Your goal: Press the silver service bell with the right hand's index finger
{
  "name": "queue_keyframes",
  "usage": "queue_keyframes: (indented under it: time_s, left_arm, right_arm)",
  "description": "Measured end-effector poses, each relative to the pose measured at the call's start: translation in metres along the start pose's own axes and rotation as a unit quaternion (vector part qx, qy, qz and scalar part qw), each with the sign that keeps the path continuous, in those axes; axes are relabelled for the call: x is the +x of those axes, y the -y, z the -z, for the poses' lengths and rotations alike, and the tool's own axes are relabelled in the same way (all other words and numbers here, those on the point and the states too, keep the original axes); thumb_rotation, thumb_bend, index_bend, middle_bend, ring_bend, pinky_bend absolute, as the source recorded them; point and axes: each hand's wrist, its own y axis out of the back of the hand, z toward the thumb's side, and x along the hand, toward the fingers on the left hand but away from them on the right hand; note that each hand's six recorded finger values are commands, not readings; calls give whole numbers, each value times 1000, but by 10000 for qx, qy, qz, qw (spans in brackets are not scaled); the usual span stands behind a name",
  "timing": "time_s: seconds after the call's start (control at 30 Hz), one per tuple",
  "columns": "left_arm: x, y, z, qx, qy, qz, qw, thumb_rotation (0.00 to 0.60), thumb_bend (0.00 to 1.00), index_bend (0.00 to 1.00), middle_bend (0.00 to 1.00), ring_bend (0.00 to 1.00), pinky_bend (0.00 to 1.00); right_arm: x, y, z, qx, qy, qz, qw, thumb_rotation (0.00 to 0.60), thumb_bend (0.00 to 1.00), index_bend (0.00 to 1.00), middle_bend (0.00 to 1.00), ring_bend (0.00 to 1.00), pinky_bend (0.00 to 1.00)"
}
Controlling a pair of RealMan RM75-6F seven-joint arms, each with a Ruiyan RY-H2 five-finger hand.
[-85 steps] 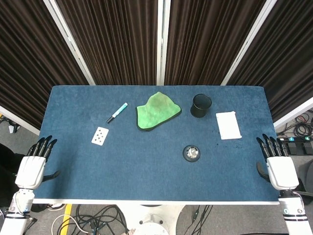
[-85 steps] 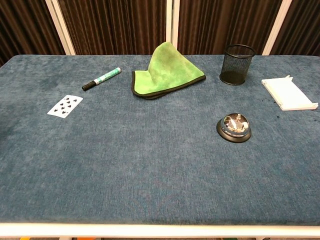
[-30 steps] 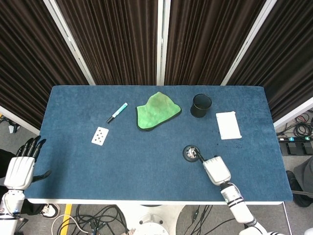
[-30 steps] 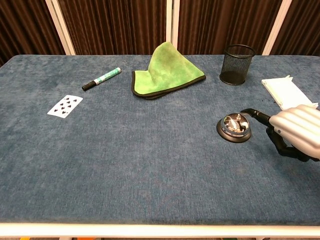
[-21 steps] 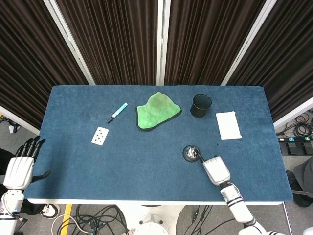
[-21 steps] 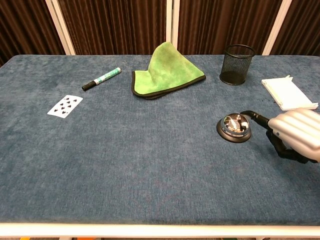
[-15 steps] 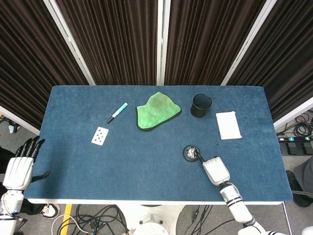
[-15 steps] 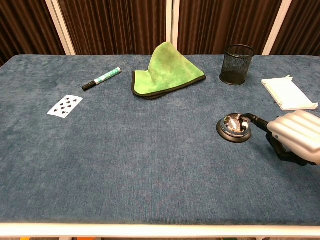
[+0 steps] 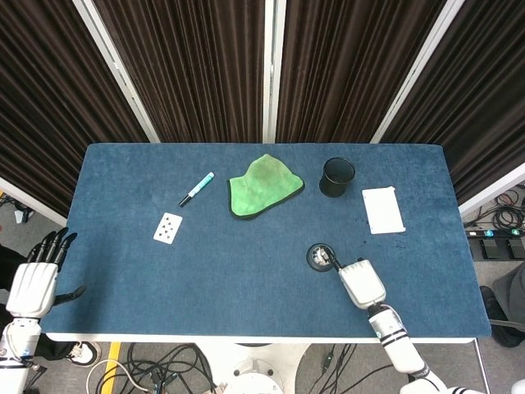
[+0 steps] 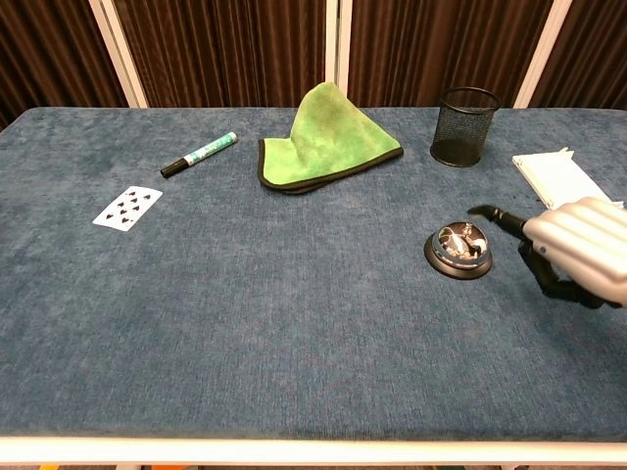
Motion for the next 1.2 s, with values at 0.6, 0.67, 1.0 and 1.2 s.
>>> queue_keyframes:
  time_s: [0.6,0.67,1.0,1.2]
  left_arm:
    - [-1,-1,-5,-21,48,-26,10000,600,26,90,11,0,166]
    - [-1,-1,-6,-20,53,-25,10000,600,27,90,11,0,166]
    - [-1,-2,-15,11,114,-16,9999,600,27,90,11,0,166]
    - [-2,-3,-16,37,117,-29,9999,600,27,90,11,0,166]
  right_arm:
    - [17,-45,24,-243,223,861,9957,600,1000,0,869,757,629]
    - [25,-59,37,-302,350,1108,9928,600,1000,0,869,757,629]
    - [86,-124,117,-549,1074,2373,9639,600,822,0,583,453,446]
    - [99,-112,145,-660,1367,1832,9713,600,106,0,0,0,0]
